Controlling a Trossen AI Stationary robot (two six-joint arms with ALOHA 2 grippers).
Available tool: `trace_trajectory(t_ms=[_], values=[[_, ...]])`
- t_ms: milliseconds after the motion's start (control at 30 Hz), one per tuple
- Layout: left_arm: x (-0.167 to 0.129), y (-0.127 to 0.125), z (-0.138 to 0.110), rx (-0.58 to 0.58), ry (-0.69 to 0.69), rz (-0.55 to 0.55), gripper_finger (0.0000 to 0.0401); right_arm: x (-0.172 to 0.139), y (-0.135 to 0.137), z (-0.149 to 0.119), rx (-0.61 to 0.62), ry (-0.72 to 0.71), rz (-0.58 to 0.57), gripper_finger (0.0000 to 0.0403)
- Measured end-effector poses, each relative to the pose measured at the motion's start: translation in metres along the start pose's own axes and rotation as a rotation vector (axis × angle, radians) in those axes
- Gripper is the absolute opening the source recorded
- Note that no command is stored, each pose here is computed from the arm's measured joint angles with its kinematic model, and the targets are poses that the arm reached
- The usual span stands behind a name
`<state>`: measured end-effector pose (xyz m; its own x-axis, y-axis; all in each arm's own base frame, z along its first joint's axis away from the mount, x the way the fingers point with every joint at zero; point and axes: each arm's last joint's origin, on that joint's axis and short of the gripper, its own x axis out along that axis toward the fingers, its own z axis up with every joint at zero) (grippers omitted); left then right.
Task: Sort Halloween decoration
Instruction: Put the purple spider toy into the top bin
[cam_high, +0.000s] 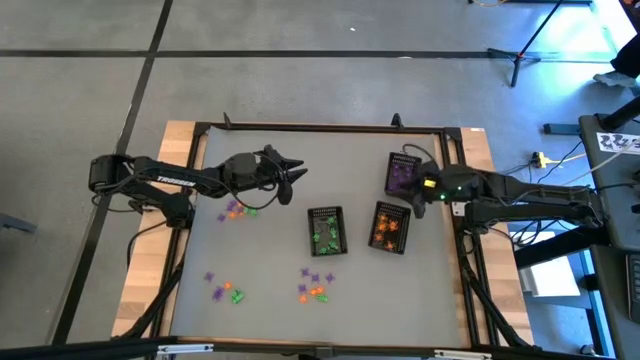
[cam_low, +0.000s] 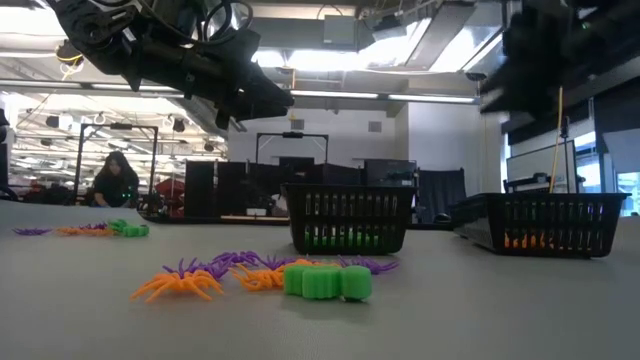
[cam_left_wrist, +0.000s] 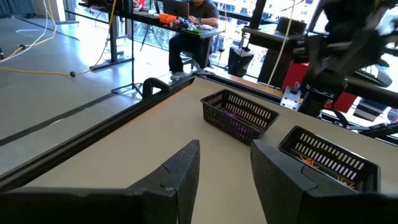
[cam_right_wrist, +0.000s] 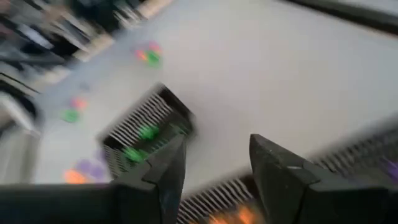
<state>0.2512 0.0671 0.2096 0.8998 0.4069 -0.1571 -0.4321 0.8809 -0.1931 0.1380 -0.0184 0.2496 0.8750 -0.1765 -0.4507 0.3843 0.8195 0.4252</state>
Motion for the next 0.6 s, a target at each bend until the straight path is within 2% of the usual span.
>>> trace_trajectory(t_ms=[100, 233, 400, 600], values=[[0.000, 0.000, 0.000, 0.000, 0.000, 0.000, 0.0135, -0.001, 0.009, 0.011, 0.006, -0.089, 0.127, 0.0175], [0.000, 0.000, 0.000, 0.000, 0.000, 0.000, 0.0135, 0.002, 0.017, 0.020, 0.020, -0.137, 0.251, 0.0175], [0.000, 0.000, 0.000, 0.000, 0.000, 0.000, 0.0135, 0.015, 0.026, 0.016, 0.004, -0.109, 0.263, 0.0175], [0.000, 0.000, 0.000, 0.000, 0.000, 0.001, 0.0135, 0.046, 0.060, -0.004, -0.084, -0.020, 0.305, 0.0175]])
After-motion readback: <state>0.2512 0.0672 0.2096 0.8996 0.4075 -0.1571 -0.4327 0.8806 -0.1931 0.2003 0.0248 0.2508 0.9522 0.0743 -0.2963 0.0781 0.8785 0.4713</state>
